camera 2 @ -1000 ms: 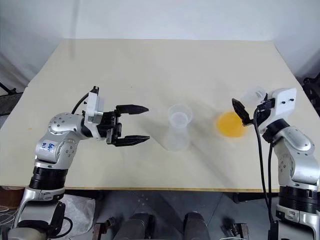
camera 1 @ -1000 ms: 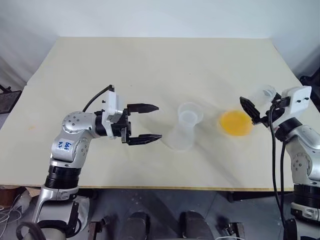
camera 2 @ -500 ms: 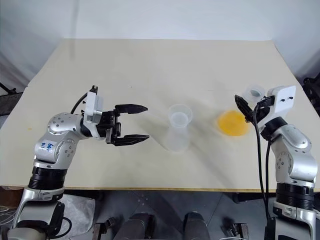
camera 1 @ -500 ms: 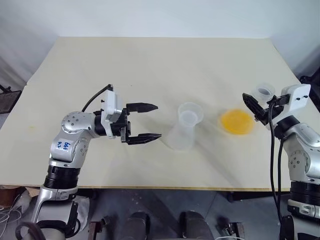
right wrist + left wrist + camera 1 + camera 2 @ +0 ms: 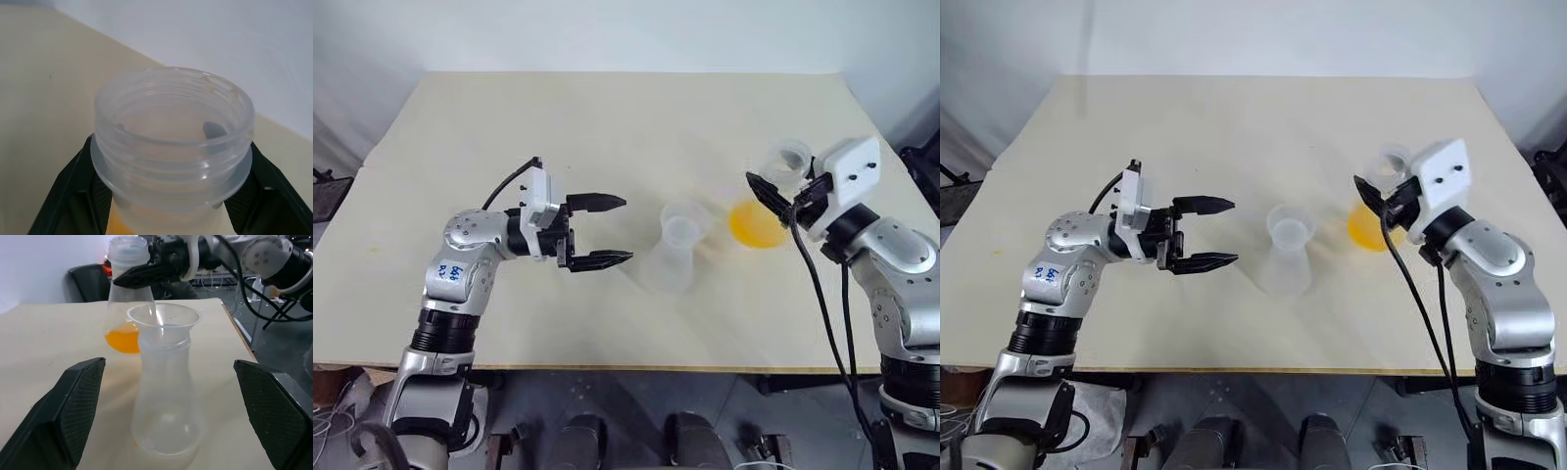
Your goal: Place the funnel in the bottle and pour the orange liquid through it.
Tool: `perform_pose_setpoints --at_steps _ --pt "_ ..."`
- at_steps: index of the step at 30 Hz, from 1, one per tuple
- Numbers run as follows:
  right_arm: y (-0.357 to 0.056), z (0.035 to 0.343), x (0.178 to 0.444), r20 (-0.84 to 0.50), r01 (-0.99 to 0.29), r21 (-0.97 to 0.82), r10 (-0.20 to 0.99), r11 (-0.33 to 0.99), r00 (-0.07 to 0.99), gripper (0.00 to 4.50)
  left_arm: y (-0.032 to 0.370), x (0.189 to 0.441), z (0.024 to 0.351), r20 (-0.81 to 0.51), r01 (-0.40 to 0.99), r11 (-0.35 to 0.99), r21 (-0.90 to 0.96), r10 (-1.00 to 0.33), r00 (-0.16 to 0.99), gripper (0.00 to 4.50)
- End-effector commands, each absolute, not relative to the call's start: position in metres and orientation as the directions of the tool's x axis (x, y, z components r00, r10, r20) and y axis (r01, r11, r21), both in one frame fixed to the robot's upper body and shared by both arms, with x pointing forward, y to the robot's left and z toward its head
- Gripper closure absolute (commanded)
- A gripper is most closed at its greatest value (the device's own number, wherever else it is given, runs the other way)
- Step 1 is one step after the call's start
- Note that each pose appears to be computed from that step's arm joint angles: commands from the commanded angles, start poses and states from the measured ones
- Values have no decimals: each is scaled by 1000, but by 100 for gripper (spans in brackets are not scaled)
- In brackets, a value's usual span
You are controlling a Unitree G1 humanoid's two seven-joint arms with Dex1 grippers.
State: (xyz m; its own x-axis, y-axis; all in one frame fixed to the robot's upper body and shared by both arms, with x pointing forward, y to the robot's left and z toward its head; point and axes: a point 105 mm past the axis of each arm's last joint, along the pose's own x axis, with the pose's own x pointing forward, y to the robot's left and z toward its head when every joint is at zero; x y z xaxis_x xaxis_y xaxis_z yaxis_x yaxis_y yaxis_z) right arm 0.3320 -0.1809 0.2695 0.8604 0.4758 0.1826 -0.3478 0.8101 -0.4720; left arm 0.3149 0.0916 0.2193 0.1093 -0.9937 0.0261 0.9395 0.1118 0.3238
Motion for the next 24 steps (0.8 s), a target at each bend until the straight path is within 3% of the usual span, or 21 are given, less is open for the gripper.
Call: perform_pose_setpoints --at_steps 1,6,15,24 --pt "-169 303 318 214 -224 -676 477 702 852 203 88 315 226 24 929 77 362 -997 73 0" --pt "-157 311 312 160 -154 -828 490 540 857 203 83 317 226 16 929 45 368 -999 42 0" --pt "-131 306 299 113 -74 -948 543 311 832 203 71 317 227 40 937 16 349 -999 2 0" --pt "-119 300 299 104 -8 -981 552 196 827 203 68 317 225 45 943 13 333 -999 -2 0"
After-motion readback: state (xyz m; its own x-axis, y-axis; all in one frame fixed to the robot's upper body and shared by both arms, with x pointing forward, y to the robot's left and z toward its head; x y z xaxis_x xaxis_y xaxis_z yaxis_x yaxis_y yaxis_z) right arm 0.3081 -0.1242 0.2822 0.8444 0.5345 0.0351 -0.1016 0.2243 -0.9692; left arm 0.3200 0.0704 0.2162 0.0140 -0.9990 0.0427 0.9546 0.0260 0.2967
